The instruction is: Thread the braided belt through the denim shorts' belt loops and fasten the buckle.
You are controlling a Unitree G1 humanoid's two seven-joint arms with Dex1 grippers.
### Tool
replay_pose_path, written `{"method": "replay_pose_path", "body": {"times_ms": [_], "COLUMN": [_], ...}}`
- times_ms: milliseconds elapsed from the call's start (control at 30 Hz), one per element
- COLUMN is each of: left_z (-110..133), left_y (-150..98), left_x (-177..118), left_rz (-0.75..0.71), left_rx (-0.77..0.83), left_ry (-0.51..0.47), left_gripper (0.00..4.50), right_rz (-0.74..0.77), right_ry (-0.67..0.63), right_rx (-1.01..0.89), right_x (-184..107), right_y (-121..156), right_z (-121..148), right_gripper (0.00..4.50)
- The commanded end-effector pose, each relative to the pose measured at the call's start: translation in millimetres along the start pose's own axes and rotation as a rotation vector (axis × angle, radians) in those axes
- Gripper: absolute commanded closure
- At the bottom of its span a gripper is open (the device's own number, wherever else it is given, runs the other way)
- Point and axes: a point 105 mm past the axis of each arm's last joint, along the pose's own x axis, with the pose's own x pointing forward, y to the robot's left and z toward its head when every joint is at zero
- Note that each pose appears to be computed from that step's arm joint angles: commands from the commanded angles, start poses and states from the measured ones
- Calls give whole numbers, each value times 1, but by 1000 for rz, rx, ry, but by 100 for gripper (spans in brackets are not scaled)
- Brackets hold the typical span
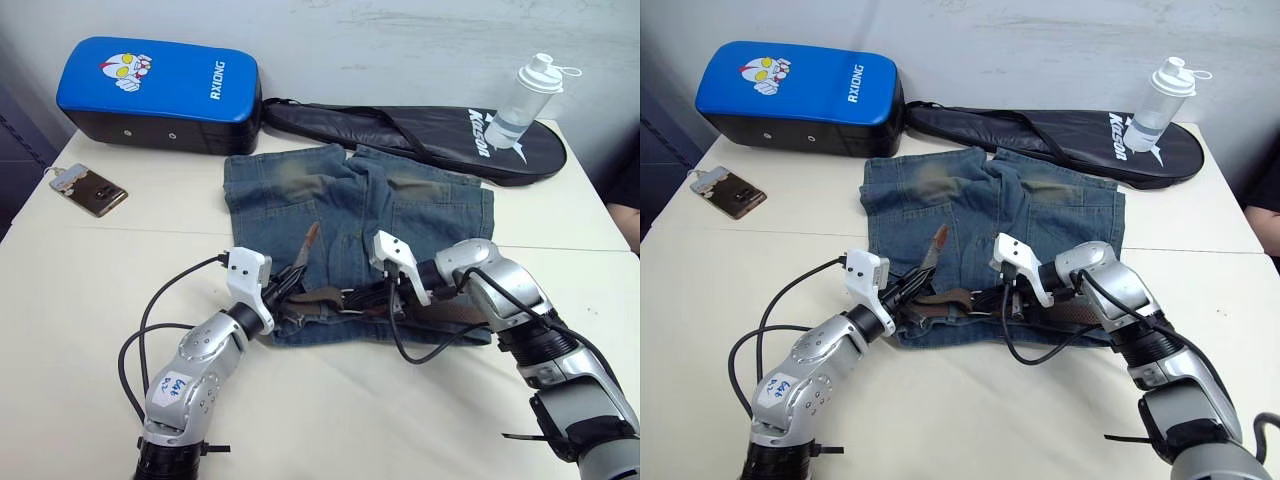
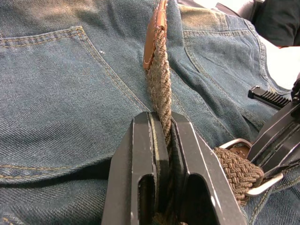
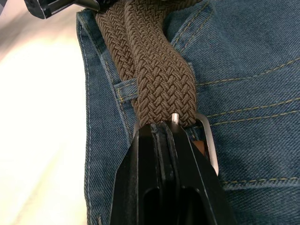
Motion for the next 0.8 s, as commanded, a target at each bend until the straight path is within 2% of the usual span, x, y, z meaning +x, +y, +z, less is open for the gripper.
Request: {"method": "replay_pose_path", "body": {"times_ms": [33, 400, 600, 800], "left_z": [3, -2, -8, -9], "left_y": [-3, 3, 3, 4], "left_x": [-1, 0, -1, -3], "left_rz": [-9, 9, 7, 11], "left_rx": [15, 29, 38, 41], "left_ry": [-23, -27, -8, -6], "left_gripper": [450, 450, 450, 450], "right_rz": [5, 21, 30, 18], "right_ry": [-65, -37, 0, 68], "right_rx": [-57, -14, 24, 33], "right_x": [-19, -10, 8, 12], "right_y": [4, 5, 2, 0], "right_z": [30, 23, 7, -6], "right_gripper": [446, 446, 446, 446]}}
